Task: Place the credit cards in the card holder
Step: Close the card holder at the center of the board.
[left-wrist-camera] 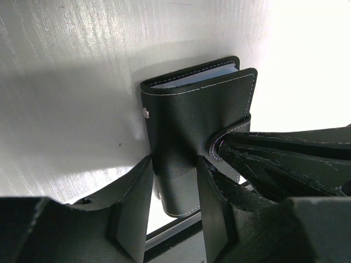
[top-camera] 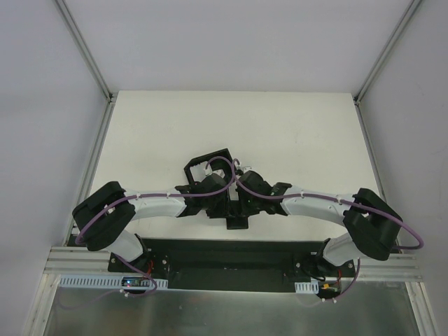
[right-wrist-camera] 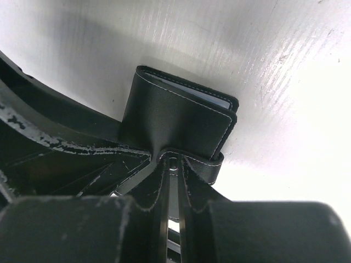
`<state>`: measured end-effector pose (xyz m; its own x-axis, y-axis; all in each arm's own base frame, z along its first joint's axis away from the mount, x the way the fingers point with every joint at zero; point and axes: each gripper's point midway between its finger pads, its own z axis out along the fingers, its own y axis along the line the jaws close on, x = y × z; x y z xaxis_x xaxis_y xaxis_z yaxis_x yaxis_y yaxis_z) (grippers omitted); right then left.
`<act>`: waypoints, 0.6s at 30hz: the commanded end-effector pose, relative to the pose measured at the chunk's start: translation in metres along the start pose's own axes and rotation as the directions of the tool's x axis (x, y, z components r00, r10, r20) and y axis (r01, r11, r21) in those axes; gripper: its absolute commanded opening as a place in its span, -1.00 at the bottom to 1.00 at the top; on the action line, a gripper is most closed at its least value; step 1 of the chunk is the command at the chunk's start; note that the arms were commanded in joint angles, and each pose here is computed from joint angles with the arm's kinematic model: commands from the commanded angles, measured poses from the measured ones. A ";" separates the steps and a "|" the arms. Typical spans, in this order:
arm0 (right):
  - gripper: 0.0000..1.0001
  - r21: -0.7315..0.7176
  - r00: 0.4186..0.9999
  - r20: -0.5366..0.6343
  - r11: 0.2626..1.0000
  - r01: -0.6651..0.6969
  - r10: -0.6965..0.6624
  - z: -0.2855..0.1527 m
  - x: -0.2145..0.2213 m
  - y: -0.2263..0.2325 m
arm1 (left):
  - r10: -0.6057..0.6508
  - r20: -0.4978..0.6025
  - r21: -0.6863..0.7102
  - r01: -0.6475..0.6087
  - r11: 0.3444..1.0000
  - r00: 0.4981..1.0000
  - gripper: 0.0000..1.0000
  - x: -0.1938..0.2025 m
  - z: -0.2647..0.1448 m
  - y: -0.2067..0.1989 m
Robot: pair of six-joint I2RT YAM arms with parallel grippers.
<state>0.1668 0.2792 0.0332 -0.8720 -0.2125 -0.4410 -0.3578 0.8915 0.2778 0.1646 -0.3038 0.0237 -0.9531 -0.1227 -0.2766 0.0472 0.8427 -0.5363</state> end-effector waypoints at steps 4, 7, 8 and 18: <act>-0.85 0.208 0.985 -0.171 0.978 0.013 0.023 0.011 0.059 -0.048 | -0.005 0.022 -0.033 0.006 0.999 1.000 -0.28 0.001 -0.004 0.008; -0.86 0.238 0.984 -0.175 0.971 0.013 0.030 0.010 0.062 -0.055 | -0.004 0.021 -0.032 0.004 0.999 1.000 -0.28 0.001 -0.004 0.008; -0.86 0.244 0.984 -0.172 0.970 0.008 0.035 0.010 0.063 -0.056 | -0.002 0.022 -0.031 0.003 1.000 1.000 -0.28 0.001 -0.004 0.007; -0.84 0.234 0.986 -0.159 0.972 -0.007 0.046 0.010 0.063 -0.056 | -0.003 0.029 -0.028 0.004 1.000 1.000 -0.28 0.000 -0.005 0.008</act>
<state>0.1678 0.2771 0.0304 -0.8823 -0.1529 -0.4452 -0.2931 0.9185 0.2653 0.1640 -0.3017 0.0238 -0.9518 -0.1319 -0.2770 0.0397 0.8424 -0.5374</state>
